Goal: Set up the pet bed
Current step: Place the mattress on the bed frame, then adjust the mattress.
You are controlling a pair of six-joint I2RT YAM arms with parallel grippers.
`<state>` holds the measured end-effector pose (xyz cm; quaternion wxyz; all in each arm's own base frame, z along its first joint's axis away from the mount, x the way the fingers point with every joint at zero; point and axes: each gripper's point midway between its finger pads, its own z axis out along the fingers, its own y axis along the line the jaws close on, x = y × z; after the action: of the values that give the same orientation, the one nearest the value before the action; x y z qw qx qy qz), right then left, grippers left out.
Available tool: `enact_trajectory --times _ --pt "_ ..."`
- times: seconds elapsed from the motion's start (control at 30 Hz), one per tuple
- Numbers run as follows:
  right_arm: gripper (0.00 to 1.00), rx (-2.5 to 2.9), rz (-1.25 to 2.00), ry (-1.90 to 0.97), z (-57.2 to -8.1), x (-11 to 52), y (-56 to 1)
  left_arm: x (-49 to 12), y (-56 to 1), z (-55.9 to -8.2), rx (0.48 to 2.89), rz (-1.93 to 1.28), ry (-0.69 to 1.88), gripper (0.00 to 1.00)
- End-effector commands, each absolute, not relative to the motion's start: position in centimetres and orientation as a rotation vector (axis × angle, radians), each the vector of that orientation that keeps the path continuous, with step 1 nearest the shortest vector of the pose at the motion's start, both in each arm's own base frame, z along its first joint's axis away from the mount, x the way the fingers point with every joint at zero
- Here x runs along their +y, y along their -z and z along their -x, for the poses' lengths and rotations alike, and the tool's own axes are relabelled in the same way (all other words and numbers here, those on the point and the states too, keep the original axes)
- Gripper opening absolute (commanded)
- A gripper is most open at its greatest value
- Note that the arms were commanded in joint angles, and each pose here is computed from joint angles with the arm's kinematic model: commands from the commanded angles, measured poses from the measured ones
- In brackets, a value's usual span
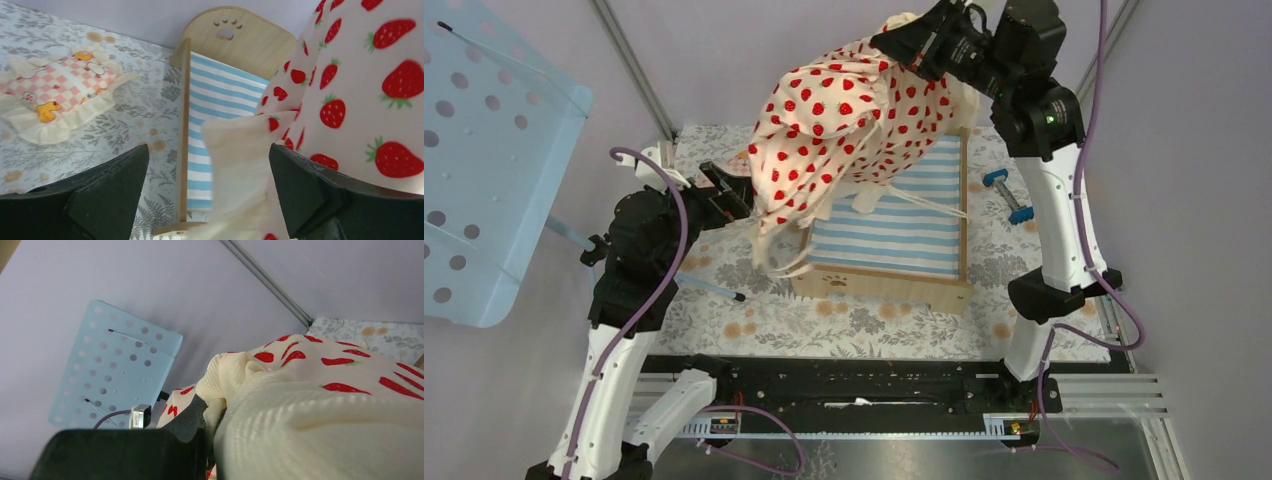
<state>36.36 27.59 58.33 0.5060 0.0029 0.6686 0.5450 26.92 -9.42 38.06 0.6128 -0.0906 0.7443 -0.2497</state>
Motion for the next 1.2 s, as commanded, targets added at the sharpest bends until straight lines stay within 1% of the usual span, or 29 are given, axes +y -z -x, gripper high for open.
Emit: enact_trajectory --times 0.0,0.07,0.13,0.17,0.2,0.23,0.27,0.3,0.37,0.43,0.53,0.67,0.83,0.9,1.07,1.13,1.17 --pt "0.02 1.560 0.056 -1.285 -34.0 27.2 -60.1 -7.6 -39.5 -26.1 1.686 0.254 0.499 0.99" --pt "0.04 1.669 0.019 -1.119 -34.4 25.7 -56.1 -7.7 -39.0 -26.1 1.701 0.255 0.502 0.99" --pt "0.08 1.749 -0.049 -1.003 -34.3 23.8 -50.2 -7.8 -38.2 -26.0 1.721 0.261 0.503 0.99" --pt "0.17 1.752 -0.110 -0.941 -34.0 22.3 -47.5 -7.8 -37.4 -26.1 1.738 0.267 0.503 0.99" --pt "0.33 1.755 -0.230 -0.823 -33.6 19.4 -44.4 -7.9 -36.9 -26.1 1.750 0.271 0.507 0.99" --pt "0.50 1.785 -0.305 -0.728 -32.7 17.1 -41.3 -8.0 -36.3 -26.1 1.760 0.275 0.512 0.99" --pt "0.65 1.826 -0.368 -0.626 -31.7 15.0 -38.4 -8.1 -35.8 -26.1 1.773 0.276 0.516 0.99" --pt "0.77 1.871 -0.403 -0.542 -30.6 13.2 -36.0 -8.3 -35.5 -26.2 1.781 0.276 0.521 0.99" --pt "0.92 1.928 -0.417 -0.442 -28.6 11.2 -33.1 -8.6 -34.7 -26.3 1.805 0.270 0.531 0.99" --pt "0.99 1.962 -0.404 -0.399 -27.4 10.3 -32.1 -9.0 -34.2 -26.6 1.829 0.259 0.542 0.99" --pt "1.00 1.984 -0.403 -0.335 -26.5 9.1 -32.2 -10.2 -33.7 -27.2 1.871 0.226 0.587 0.99" --pt "1.00 2.000 -0.380 -0.256 -26.8 8.3 -32.9 -11.9 -33.9 -28.4 1.887 0.144 0.635 0.99" --pt "1.00 2.096 -0.305 -0.145 -29.2 9.0 -32.4 -14.6 -35.1 -31.8 1.900 0.009 0.630 0.99" --pt "1.00 2.110 -0.330 -0.120 -30.8 8.7 -32.1 -16.2 -36.4 -33.4 1.871 -0.038 0.638 0.99" --pt "1.00 2.161 -0.480 -0.279 -35.0 6.7 -29.6 -20.2 -37.6 -38.1 1.836 -0.103 0.708 0.99" --pt "1.00 2.176 -0.505 -0.331 -36.4 6.5 -28.7 -21.7 -37.2 -40.3 1.838 -0.116 0.724 0.99" --pt "1.00 2.191 -0.507 -0.372 -37.1 6.9 -28.2 -22.6 -36.1 -41.7 1.858 -0.123 0.724 0.99"
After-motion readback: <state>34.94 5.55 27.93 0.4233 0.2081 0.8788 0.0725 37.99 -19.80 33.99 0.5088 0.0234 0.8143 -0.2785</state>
